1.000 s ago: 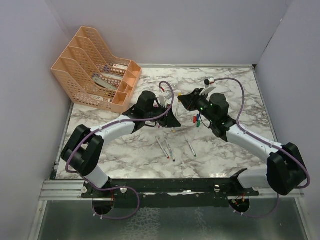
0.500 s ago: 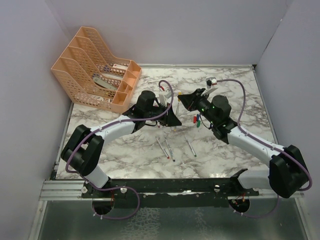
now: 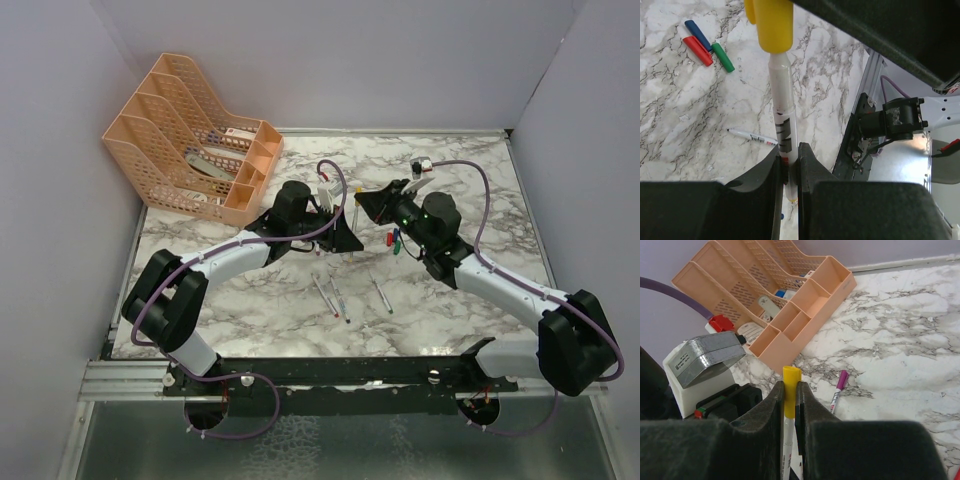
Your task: Insert the pens into the pen caps
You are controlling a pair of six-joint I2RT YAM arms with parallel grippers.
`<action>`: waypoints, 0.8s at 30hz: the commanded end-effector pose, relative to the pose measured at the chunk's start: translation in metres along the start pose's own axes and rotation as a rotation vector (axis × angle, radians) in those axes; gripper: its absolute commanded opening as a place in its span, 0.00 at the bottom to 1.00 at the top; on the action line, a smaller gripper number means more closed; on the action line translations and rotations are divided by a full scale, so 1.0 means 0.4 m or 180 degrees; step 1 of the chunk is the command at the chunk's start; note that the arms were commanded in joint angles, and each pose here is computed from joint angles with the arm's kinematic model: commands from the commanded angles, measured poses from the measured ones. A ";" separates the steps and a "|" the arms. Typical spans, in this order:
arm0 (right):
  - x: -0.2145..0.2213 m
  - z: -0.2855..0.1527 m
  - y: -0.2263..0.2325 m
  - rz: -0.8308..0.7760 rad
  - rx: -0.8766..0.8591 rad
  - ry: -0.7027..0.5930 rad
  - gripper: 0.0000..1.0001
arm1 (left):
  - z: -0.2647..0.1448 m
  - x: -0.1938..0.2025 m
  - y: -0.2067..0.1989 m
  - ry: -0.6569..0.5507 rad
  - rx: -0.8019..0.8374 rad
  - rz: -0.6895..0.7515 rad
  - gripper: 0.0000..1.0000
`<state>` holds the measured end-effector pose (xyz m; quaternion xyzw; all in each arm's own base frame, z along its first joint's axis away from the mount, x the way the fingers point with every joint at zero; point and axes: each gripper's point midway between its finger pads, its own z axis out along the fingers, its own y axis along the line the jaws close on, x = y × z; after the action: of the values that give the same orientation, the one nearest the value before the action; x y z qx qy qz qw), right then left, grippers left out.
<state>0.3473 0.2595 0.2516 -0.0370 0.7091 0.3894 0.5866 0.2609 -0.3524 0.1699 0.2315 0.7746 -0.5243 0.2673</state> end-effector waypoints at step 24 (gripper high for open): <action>0.148 -0.042 0.064 0.0131 -0.0104 0.0544 0.01 | -0.009 -0.128 0.044 -0.0646 -0.0470 0.0050 0.00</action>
<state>0.3340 0.2710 0.2337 -0.0276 0.7271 0.3910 0.5637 0.2772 -0.3503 0.1675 0.2005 0.7883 -0.5020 0.2938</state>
